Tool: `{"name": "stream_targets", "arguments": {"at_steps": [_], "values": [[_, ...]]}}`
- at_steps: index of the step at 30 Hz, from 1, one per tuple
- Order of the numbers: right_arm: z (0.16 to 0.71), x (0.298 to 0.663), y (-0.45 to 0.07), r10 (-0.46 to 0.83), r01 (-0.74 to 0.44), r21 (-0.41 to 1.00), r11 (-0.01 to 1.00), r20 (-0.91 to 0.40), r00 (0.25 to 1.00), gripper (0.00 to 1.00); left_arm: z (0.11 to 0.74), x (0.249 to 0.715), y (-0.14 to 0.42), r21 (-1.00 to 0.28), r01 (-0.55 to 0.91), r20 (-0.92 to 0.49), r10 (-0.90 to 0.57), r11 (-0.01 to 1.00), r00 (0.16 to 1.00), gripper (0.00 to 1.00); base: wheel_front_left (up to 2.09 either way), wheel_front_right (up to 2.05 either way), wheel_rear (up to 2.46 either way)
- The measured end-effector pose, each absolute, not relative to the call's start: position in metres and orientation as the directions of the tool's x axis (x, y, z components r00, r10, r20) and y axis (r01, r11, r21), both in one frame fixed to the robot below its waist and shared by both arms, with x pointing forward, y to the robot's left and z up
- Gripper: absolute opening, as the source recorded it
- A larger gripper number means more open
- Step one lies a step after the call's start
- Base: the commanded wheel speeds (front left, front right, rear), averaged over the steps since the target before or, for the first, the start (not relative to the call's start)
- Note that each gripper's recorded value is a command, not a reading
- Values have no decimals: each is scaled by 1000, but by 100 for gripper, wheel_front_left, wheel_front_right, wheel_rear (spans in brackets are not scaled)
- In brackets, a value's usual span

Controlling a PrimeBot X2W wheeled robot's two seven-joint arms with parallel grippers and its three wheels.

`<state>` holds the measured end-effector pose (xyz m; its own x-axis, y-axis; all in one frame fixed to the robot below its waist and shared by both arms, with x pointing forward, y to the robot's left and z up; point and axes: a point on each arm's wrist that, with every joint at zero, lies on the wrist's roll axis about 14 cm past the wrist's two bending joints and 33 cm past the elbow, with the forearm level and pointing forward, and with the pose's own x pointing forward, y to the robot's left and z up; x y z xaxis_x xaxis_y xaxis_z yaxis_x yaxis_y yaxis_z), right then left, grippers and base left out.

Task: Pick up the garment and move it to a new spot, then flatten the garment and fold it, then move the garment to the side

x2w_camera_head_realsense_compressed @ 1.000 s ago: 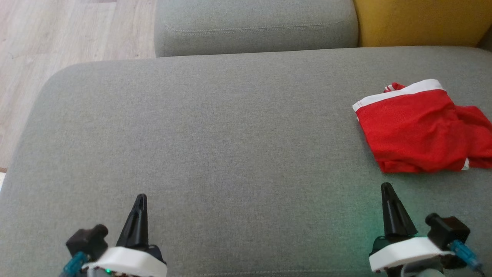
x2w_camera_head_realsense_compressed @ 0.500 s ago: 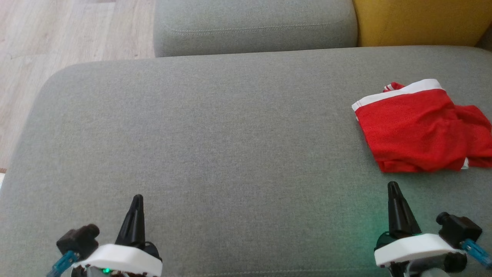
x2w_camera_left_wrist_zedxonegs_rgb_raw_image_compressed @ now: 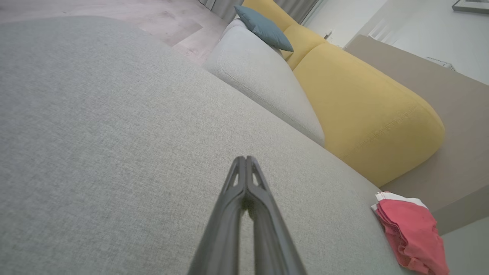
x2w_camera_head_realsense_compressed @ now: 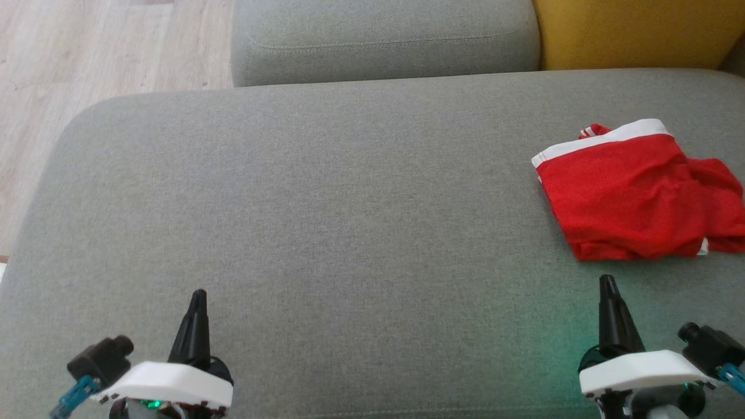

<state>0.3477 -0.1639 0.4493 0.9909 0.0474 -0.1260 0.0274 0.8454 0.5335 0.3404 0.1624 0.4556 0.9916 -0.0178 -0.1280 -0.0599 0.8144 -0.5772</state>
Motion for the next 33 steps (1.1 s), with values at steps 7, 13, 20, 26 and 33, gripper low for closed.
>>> {"name": "stream_targets", "arguments": {"at_steps": [7,13,20,26,33], "values": [[449,349,-168,32,56,594,803,-136,990,0,453,341,164,-631,-83,-146,-12,771,989,0,0,0,0],[454,354,-170,24,64,645,762,-127,992,0,457,346,168,-677,-91,-139,-6,731,990,0,0,0,0],[452,354,-173,13,89,699,710,-140,990,0,454,346,170,-724,-111,-156,-5,681,988,0,0,0,0],[451,354,-177,4,110,742,662,-150,989,0,455,348,170,-765,-115,-156,-9,634,988,0,0,0,0],[455,358,-180,-4,117,791,601,-143,990,0,457,352,175,-807,-128,-159,-3,576,987,0,0,0,0]]}}
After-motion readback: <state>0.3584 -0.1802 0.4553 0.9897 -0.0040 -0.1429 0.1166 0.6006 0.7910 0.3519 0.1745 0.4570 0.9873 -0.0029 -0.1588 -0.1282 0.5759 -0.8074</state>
